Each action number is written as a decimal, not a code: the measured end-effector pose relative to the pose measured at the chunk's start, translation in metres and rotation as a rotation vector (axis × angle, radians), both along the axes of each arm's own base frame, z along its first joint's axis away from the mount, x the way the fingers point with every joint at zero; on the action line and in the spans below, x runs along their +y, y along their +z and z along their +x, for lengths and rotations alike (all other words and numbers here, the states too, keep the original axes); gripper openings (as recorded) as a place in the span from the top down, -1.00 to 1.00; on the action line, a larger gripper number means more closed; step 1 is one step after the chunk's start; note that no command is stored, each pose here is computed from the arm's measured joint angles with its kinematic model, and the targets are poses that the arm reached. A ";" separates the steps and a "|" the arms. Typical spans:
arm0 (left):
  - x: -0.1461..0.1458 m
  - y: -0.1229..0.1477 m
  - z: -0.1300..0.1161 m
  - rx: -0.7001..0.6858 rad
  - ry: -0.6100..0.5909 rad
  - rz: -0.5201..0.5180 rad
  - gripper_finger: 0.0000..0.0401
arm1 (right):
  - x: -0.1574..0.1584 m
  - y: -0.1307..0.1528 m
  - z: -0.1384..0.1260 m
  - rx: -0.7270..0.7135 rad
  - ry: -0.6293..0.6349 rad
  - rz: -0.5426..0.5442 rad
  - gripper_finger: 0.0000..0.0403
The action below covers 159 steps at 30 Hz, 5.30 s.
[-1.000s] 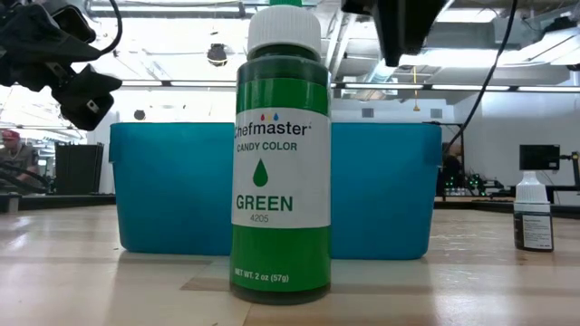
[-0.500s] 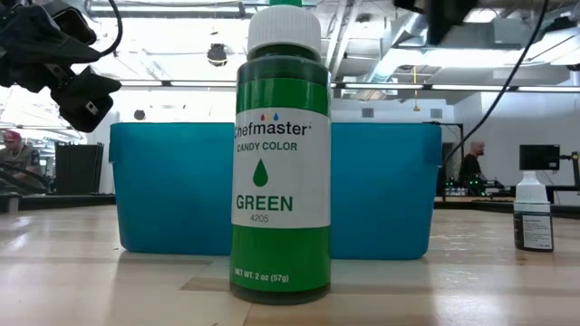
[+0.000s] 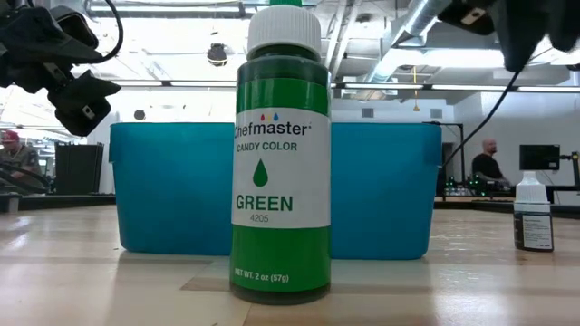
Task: Pick & Place food coloring
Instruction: Put the small brown food coloring bottle into the blue bin
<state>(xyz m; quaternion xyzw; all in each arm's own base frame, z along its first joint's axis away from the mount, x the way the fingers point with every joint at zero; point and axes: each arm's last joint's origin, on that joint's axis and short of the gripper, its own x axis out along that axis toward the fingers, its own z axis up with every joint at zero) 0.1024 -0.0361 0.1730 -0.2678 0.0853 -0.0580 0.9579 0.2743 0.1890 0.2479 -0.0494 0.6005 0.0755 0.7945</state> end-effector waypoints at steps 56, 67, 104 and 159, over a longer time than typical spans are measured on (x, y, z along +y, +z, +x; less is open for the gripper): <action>0.000 -0.001 0.000 0.013 -0.001 0.014 0.13 | -0.025 -0.062 0.006 0.008 -0.085 0.066 0.40; 0.000 -0.002 0.000 0.014 -0.001 0.015 0.13 | -0.031 -0.080 0.000 0.033 -0.158 0.095 0.40; 0.000 -0.007 -0.001 0.066 -0.010 0.027 0.13 | -0.027 -0.106 0.013 0.051 -0.181 0.121 0.40; 0.001 -0.014 -0.003 0.135 -0.001 0.067 0.13 | -0.103 -0.038 0.000 0.537 -1.461 0.322 0.40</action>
